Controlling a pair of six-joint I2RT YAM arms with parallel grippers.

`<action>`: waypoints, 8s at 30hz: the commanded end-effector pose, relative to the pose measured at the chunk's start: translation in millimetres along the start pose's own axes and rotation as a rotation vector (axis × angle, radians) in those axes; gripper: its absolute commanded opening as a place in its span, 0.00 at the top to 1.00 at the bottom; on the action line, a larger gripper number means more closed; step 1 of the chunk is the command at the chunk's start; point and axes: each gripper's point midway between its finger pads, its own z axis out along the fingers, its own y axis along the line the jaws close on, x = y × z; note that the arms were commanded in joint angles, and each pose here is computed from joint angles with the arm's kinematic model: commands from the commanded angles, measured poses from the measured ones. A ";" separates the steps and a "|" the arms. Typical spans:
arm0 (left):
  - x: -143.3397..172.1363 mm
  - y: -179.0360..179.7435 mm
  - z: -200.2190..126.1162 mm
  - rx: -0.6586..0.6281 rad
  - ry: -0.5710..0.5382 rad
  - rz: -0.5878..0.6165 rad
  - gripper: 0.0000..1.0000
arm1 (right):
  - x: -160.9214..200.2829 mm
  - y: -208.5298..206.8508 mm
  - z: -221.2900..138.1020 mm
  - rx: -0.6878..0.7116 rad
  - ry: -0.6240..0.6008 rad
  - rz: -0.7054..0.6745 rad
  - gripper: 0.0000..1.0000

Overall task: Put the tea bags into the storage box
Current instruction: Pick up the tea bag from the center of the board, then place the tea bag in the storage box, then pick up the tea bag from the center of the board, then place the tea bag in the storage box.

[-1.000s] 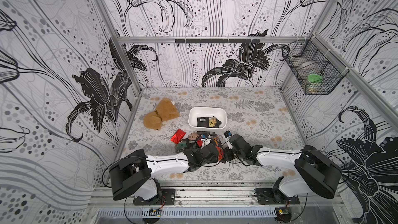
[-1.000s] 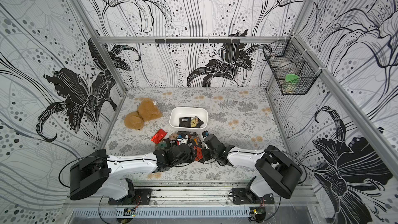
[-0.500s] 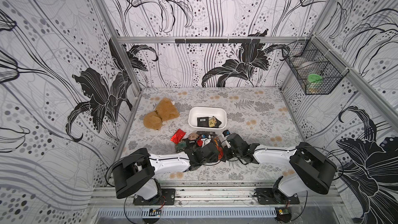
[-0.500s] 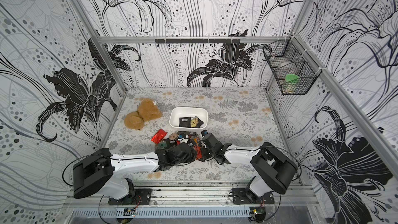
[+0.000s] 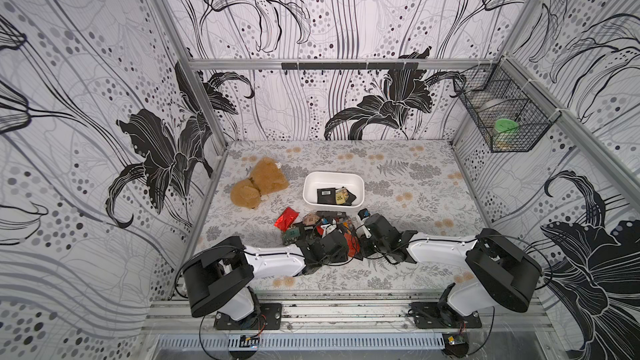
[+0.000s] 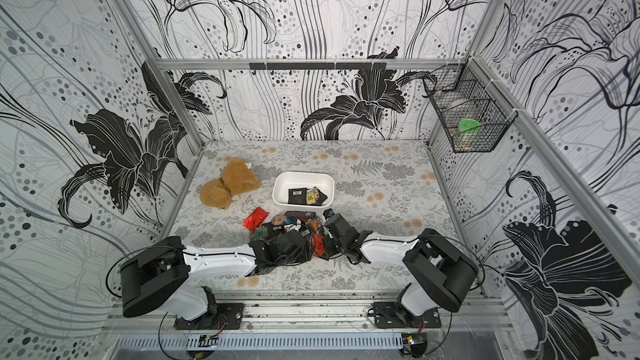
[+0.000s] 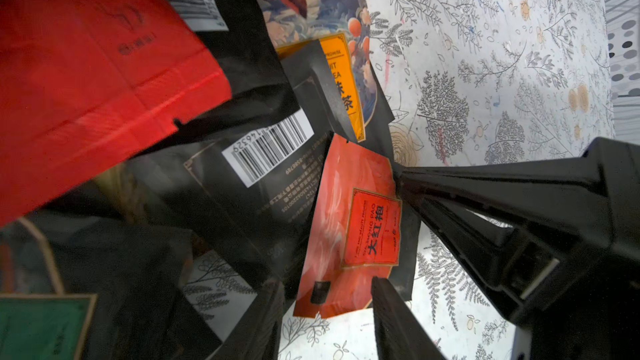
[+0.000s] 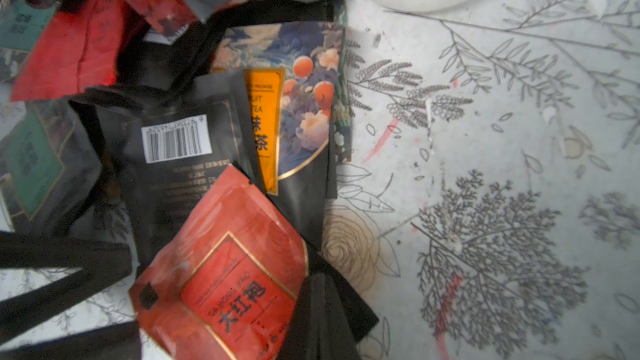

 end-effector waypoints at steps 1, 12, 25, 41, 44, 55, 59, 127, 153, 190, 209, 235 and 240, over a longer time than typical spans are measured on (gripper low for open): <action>-2.8 -7.6 2.5 0.040 -0.007 -0.010 0.54 | 14.8 -6.5 -0.1 0.031 0.053 0.007 1.00; 4.7 -5.9 13.3 0.041 0.018 -0.016 0.58 | 16.5 -6.9 1.5 0.033 0.061 0.008 1.00; 5.6 -13.8 19.8 0.055 0.036 -0.012 0.69 | 14.9 -4.3 0.3 0.017 0.051 0.006 1.00; -13.6 -21.1 -10.6 0.069 -0.005 0.031 1.00 | -16.9 -25.4 -48.0 0.094 -0.214 0.068 0.99; -27.2 -22.9 -34.9 0.076 -0.048 0.050 1.00 | -21.8 -43.1 -68.0 0.167 -0.305 0.107 0.94; -139.3 -12.5 -92.9 -0.054 -0.316 0.111 1.00 | -28.8 -66.4 -116.5 0.212 -0.521 0.207 0.76; -181.5 -16.7 -79.3 -0.063 -0.336 0.096 1.00 | -29.3 -60.8 -121.6 0.165 -0.549 0.195 0.71; -75.4 96.6 -68.8 0.050 -0.297 -0.279 0.62 | -64.5 127.0 -16.9 -0.309 -0.134 0.422 0.69; -42.0 121.2 -41.6 -0.008 -0.198 -0.290 0.68 | -32.4 118.7 27.1 -0.224 -0.020 0.436 0.71; -31.7 115.0 -34.2 0.018 -0.158 -0.285 0.71 | -52.0 151.1 11.3 -0.356 -0.090 0.378 0.74; -42.8 96.1 -52.2 0.083 -0.201 -0.283 0.71 | -32.5 138.3 8.3 -0.268 -0.042 0.354 0.89; -64.2 115.0 -81.6 0.005 -0.361 -0.278 0.44 | -198.1 8.3 -100.6 0.053 -0.508 0.285 1.00; -59.5 113.8 -80.7 0.061 -0.362 -0.333 0.34 | -239.7 9.0 -70.7 0.003 -0.486 0.278 1.00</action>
